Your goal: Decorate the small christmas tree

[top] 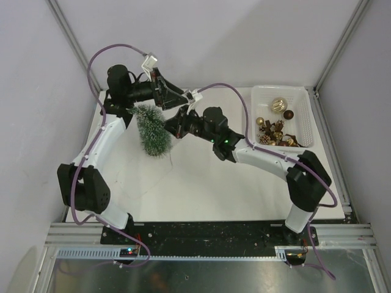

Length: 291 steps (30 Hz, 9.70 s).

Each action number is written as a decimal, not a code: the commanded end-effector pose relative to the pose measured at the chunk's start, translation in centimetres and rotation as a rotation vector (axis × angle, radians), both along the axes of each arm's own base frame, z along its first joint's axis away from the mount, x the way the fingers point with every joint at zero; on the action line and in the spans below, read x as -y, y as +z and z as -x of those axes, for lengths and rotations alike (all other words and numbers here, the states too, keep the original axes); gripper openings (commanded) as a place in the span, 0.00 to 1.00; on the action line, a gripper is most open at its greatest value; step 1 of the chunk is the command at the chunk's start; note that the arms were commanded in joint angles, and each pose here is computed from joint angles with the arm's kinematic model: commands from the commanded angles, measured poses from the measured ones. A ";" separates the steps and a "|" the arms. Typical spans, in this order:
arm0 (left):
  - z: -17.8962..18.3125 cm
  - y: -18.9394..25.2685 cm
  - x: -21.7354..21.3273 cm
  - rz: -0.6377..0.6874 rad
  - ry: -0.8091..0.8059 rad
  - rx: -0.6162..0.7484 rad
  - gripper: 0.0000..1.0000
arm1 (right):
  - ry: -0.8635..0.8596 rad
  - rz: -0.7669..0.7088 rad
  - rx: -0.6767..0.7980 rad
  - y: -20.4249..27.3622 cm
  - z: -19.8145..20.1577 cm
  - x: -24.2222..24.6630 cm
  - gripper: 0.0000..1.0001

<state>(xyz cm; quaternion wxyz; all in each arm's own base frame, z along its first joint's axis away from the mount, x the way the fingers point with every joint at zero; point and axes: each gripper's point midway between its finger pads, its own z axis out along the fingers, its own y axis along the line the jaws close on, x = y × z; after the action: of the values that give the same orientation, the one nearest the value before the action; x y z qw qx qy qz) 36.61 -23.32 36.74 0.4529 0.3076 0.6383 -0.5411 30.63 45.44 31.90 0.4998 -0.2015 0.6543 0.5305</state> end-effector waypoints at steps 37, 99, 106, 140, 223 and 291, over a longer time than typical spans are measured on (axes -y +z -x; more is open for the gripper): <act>-12.7 -0.4 -16.3 -0.505 0.996 0.281 1.00 | 0.019 -0.015 -0.207 -4.0 -1.3 -3.0 0.00; 0.7 -11.2 -7.4 -0.414 0.420 0.019 1.00 | -0.596 0.621 0.093 -1.1 -4.4 13.0 0.00; 0.7 -12.0 -7.6 -0.429 0.425 0.005 1.00 | -0.720 0.732 0.244 0.8 -4.3 14.5 0.00; 0.2 -12.0 -8.3 -0.450 0.472 0.012 1.00 | -0.575 0.641 0.334 3.6 -0.8 11.9 0.00; -1.9 -13.9 -8.0 -0.468 0.471 -0.099 1.00 | -1.284 0.468 -0.407 -4.9 -17.5 44.5 0.84; -4.1 -15.2 -5.7 -0.422 0.338 -0.139 1.00 | -1.194 0.300 -0.397 -1.3 -13.5 41.9 0.26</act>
<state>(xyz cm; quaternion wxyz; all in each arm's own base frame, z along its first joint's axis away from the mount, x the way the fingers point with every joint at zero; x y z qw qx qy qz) 40.90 -16.91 19.33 0.3981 0.2315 0.8288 -0.3179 46.47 0.58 26.35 0.5087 0.2676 0.8164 0.0559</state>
